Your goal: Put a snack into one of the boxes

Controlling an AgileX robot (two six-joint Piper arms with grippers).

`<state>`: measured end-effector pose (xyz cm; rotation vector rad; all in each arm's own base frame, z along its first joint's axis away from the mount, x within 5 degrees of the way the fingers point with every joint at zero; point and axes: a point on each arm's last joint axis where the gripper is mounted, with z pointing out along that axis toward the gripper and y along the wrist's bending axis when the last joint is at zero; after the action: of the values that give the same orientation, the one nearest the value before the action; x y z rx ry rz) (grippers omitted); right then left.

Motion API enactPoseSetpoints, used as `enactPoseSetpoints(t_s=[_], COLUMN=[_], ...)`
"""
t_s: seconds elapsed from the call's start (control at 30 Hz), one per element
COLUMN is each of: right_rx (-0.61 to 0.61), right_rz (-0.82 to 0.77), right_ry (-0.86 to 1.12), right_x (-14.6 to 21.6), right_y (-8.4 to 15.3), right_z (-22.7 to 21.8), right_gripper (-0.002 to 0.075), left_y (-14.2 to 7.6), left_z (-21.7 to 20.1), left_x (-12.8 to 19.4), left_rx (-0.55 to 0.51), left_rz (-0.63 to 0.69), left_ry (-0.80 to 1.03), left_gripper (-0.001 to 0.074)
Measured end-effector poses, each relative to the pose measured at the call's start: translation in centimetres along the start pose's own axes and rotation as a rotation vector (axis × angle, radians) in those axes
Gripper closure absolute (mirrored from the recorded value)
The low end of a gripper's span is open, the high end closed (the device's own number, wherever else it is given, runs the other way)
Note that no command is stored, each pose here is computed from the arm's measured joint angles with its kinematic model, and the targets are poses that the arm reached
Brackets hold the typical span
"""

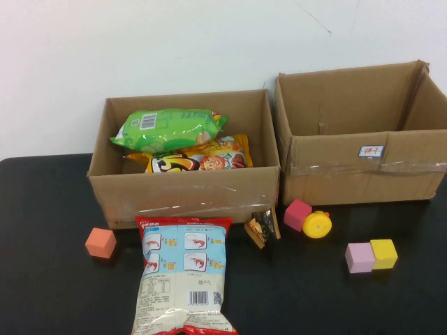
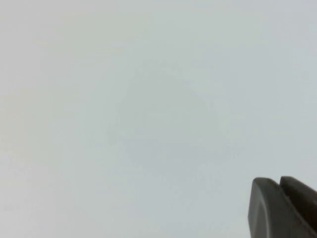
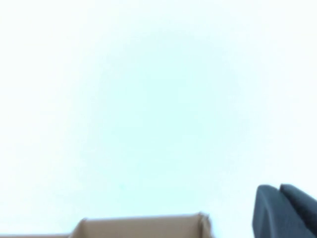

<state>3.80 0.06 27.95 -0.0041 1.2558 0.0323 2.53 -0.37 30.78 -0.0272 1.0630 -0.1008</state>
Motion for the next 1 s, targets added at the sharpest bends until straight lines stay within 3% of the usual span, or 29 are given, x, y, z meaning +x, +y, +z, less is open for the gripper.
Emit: enactPoseSetpoints(t_s=[0.13,0.33,0.57,0.77,0.87,1.0], right_rx=[-0.03,-0.043,-0.047,-0.042,-0.031,-0.039], right_rz=[0.084,0.201,0.25,0.299,0.282,0.188], right_ry=[0.143,0.212,0.213,0.177,0.138,0.215], right_x=[-1.5,-1.4,-1.4,-1.7,-2.2,-2.6], right_y=[0.4,0.6,0.7,0.7,0.5,0.6], right_z=[0.8,1.4,1.4,1.5,1.8,3.6], right_gripper=[0.0727,0.0727,0.0727,0.0727,0.0727,0.0727], left_y=[0.8,1.1,1.2,1.2,0.6,-0.3], left_z=[0.7,0.9,0.8,0.7,1.0,2.1], left_x=[-1.6,-1.1,-0.8,2.3,3.9,5.5], left_rx=[-0.116,-0.15,-0.171,-0.26,-0.237,-0.131], left_rz=[0.09,0.072,-0.031,-0.273,-0.338,-0.351], left_ry=[0.195,0.265,0.298,0.624,0.811,0.965], left_gripper=[0.0728,0.0728,0.0728,0.0728,0.0728,0.0728])
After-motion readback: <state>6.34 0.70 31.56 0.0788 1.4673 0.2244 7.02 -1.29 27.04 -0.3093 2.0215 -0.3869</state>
